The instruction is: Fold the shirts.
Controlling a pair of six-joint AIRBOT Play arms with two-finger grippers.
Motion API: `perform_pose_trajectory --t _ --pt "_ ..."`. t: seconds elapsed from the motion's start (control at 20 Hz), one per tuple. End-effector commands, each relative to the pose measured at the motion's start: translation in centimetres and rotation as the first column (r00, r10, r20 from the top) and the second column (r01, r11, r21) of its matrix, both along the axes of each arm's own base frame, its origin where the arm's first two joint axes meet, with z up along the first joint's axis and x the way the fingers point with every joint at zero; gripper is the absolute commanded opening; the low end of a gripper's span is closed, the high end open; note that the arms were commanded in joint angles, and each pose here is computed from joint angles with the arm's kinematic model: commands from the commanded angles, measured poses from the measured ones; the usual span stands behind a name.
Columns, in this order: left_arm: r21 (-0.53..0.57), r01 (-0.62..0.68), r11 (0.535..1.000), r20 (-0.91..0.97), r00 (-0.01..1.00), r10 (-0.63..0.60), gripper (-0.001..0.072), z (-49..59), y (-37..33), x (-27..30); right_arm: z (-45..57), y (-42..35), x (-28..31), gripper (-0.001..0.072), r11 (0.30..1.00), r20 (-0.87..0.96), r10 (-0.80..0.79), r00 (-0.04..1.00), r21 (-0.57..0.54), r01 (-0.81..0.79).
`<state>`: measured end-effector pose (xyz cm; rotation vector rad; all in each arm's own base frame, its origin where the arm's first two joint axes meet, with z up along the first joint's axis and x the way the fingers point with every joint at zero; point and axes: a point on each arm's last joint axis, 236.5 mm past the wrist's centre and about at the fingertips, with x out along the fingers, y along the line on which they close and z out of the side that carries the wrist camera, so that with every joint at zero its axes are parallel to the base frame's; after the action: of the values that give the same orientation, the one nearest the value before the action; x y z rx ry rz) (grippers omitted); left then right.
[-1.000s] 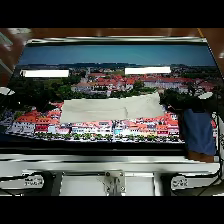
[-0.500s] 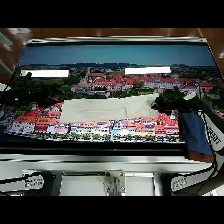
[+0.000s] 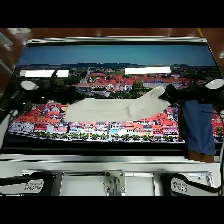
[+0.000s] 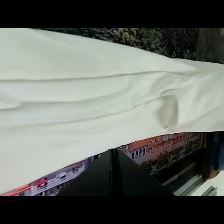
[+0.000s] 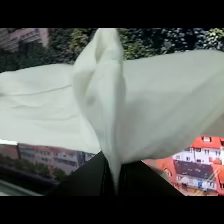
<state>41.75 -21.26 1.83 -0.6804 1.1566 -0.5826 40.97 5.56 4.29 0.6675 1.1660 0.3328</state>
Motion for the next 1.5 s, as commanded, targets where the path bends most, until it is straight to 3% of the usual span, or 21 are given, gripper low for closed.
perform_pose_trajectory --t 0.0,0.4,0.5,0.7,0.9,1.05,1.25,1.45 --pt "-0.025 0.060 0.998 0.044 0.997 -0.058 0.0045 -1.6 -9.8 -1.6 6.6 1.6 -4.0 0.0072 0.999 0.056 0.038 0.998 0.009 -0.039" --pt "-0.227 -0.002 0.974 -0.180 0.983 -0.040 0.0045 -5.9 -25.4 -9.3 14.4 4.0 -12.0 0.0072 0.997 0.141 0.074 0.987 -0.005 -0.074" --pt "-0.264 0.026 0.964 -0.211 0.974 -0.084 0.0045 -6.1 -28.7 -11.6 15.4 4.2 -12.8 0.0072 0.998 0.166 0.064 0.984 -0.008 -0.063" --pt "-0.312 0.001 0.950 -0.219 0.973 -0.073 0.0044 -5.4 -30.2 -10.3 15.9 4.1 -13.1 0.0072 0.999 0.181 0.053 0.982 -0.014 -0.051" --pt "-0.294 0.011 0.956 -0.043 0.999 -0.024 0.0043 -1.0 -25.1 -4.3 14.4 3.3 -12.0 0.0072 0.998 0.148 0.045 0.988 -0.041 -0.039" --pt "-0.257 -0.018 0.966 0.167 0.984 0.062 0.0043 5.9 -17.8 1.3 11.8 5.3 -10.3 0.0072 0.990 0.113 0.129 0.985 -0.073 -0.121" --pt "-0.311 -0.143 0.940 0.379 0.888 0.260 0.0043 18.0 -5.5 5.7 8.5 11.9 -6.1 0.0072 0.976 0.146 0.216 0.965 -0.060 -0.209" --pt "-0.364 -0.217 0.906 0.530 0.751 0.393 0.0044 28.0 4.7 4.1 2.5 19.8 -3.2 0.0072 0.964 0.132 0.267 0.955 -0.036 -0.264"
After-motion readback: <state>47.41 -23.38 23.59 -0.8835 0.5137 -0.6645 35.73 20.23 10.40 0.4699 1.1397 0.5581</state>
